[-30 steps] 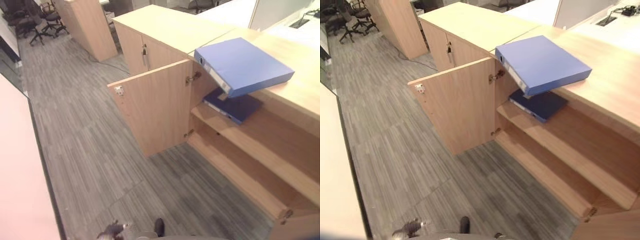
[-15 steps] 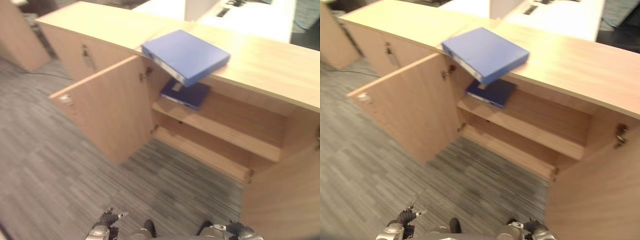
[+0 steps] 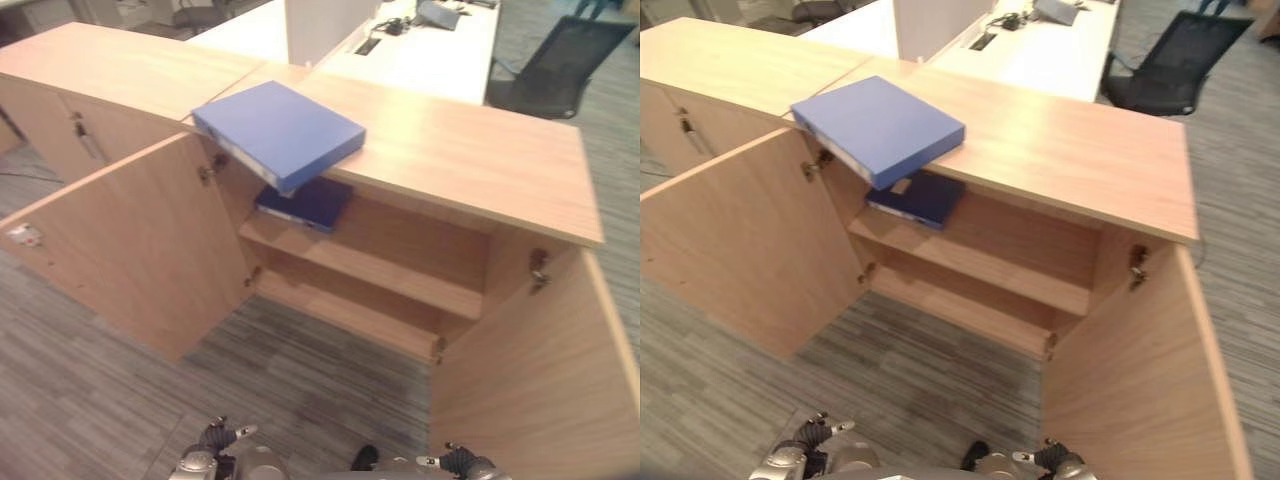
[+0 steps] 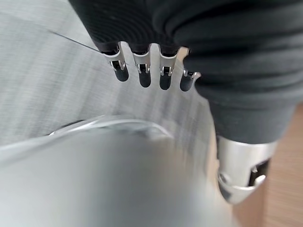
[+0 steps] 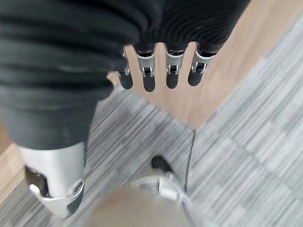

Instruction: Put the empty folder in the office cabinet

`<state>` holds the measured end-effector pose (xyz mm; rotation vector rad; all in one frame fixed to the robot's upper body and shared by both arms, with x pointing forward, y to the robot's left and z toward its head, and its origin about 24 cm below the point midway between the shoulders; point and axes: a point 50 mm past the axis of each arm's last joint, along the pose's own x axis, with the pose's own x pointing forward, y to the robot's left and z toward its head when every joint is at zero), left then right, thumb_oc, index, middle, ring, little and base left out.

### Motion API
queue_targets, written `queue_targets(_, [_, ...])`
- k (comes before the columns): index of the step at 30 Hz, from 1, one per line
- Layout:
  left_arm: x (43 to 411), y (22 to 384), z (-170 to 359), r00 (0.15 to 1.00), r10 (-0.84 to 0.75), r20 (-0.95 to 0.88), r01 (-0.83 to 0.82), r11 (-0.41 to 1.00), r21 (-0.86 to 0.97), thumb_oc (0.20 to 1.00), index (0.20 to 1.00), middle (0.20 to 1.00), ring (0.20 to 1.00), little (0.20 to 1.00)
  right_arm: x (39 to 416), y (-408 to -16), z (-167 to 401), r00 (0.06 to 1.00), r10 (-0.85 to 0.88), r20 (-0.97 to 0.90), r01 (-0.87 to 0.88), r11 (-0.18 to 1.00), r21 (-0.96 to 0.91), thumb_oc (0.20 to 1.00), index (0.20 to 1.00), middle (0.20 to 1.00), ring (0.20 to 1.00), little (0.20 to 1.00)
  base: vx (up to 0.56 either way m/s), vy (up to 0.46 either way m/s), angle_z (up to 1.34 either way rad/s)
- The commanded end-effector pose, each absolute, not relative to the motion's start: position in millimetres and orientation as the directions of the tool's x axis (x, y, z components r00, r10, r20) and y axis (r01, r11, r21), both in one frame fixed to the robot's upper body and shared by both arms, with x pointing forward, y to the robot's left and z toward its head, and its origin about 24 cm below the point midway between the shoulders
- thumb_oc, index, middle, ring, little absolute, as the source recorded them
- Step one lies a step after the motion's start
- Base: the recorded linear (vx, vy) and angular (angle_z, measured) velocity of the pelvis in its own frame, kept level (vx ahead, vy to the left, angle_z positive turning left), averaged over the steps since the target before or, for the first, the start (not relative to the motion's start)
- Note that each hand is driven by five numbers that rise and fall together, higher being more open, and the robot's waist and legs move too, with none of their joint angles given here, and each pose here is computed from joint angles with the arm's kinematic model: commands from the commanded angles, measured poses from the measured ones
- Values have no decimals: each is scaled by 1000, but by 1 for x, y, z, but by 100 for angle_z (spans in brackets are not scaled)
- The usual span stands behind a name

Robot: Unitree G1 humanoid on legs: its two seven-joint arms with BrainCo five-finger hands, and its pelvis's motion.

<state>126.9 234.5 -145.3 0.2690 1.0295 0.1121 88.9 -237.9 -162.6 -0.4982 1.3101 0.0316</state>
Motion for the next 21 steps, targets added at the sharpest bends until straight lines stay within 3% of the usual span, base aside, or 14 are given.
queue_targets(1, [143, 231, -138, 574, 210, -792, -24, 970, 240, 1000, 1000, 1000, 1000, 1000, 102, -257, -155, 290, -305, -907, -294, 873, -388, 1000, 1000, 1000, 1000, 1000, 152, 169, -66])
queue_targets(6, [139, 237, -138, 565, 247, -788, -82, 966, 244, 1000, 1000, 1000, 1000, 1000, 105, -272, -149, 308, -337, -890, -271, 866, -421, 1000, 1000, 1000, 1000, 1000, 142, 268, -48])
queue_targets(12, [142, 227, -140, 568, 236, -789, -103, 971, 216, 1000, 1000, 1000, 1000, 1000, 77, -281, -152, 219, -366, -905, -229, 882, -412, 1000, 1000, 1000, 1000, 1000, 168, 444, -30])
queue_targets(15, [156, 227, -130, 625, 212, -751, -78, 975, 210, 1000, 1000, 1000, 1000, 1000, 72, -280, -154, 193, -365, -911, -159, 904, -396, 1000, 1000, 1000, 1000, 1000, 87, 502, 20])
queue_targets(21, [164, 236, -123, 651, 231, -723, -85, 969, 232, 1000, 1000, 1000, 1000, 1000, 88, -273, -153, 245, -349, -905, -92, 920, -380, 1000, 1000, 1000, 1000, 1000, 1, 464, -17])
